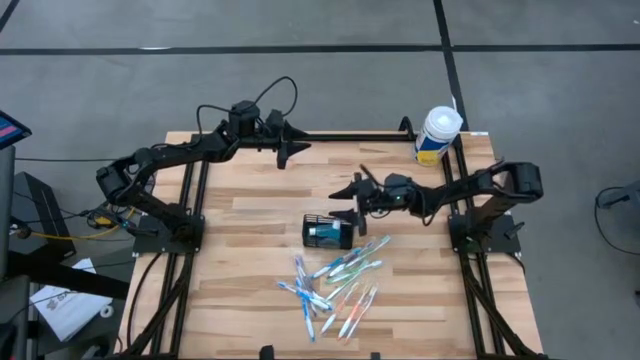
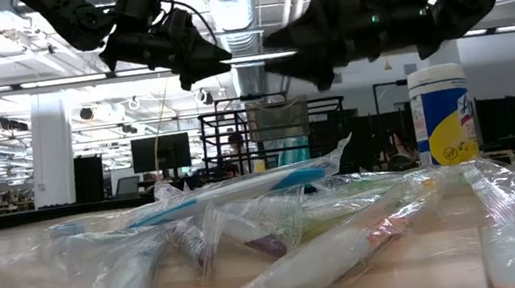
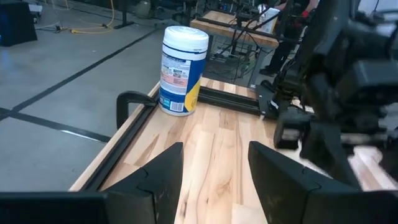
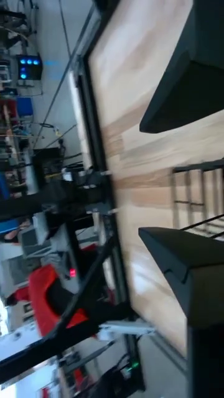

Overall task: Pick & Place toothbrushing station
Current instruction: Put the green toothbrush into the black wire organizer

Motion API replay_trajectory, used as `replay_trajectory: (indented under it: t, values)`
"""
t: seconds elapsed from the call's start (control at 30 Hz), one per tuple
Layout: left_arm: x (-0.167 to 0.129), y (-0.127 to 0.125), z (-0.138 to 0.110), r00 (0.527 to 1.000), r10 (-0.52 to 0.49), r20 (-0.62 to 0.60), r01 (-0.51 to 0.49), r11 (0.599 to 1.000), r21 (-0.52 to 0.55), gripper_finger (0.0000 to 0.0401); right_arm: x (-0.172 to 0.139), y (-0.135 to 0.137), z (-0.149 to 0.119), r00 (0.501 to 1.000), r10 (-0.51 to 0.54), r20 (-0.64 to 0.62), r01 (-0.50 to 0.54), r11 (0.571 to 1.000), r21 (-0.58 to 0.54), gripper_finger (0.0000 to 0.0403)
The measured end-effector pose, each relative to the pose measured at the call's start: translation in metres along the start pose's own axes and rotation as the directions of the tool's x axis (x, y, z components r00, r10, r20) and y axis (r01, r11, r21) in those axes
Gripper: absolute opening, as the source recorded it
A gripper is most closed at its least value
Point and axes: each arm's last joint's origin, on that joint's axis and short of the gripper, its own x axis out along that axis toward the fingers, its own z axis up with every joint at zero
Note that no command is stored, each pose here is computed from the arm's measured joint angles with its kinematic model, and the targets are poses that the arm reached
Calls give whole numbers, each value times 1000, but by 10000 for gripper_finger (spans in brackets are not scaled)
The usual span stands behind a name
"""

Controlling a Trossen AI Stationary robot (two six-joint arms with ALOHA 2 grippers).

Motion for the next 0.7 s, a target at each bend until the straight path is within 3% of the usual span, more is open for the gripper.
replay_trajectory:
  t: [0.1, 0.2, 0.4, 0.47, 0.6, 0.7]
  values:
    - [4, -9, 5, 997, -58, 53, 57, 998, 23, 176, -7, 3, 24, 1000, 7, 6, -7, 1000, 10, 236]
    - [5, -19, 21, 975, -115, 192, 108, 993, 44, 176, -15, 7, 61, 1000, -18, -15, 18, 1000, -5, 222]
    - [-1, -33, 50, 900, -174, 399, 201, 979, -27, 176, -39, 4, 147, 982, -187, 5, 187, 981, -60, 195]
    - [-4, -45, 65, 840, -217, 497, 256, 967, -12, 172, -48, 2, 172, 970, -242, -2, 241, 969, -56, 188]
    - [-19, -63, 90, 668, -304, 679, 390, 920, 27, 162, -64, 2, 210, 929, -367, -47, 364, 930, -50, 172]
    - [-27, -67, 96, 642, -295, 707, 417, 909, 1, 157, -68, 0, 221, 900, -420, -115, 417, 907, -50, 161]
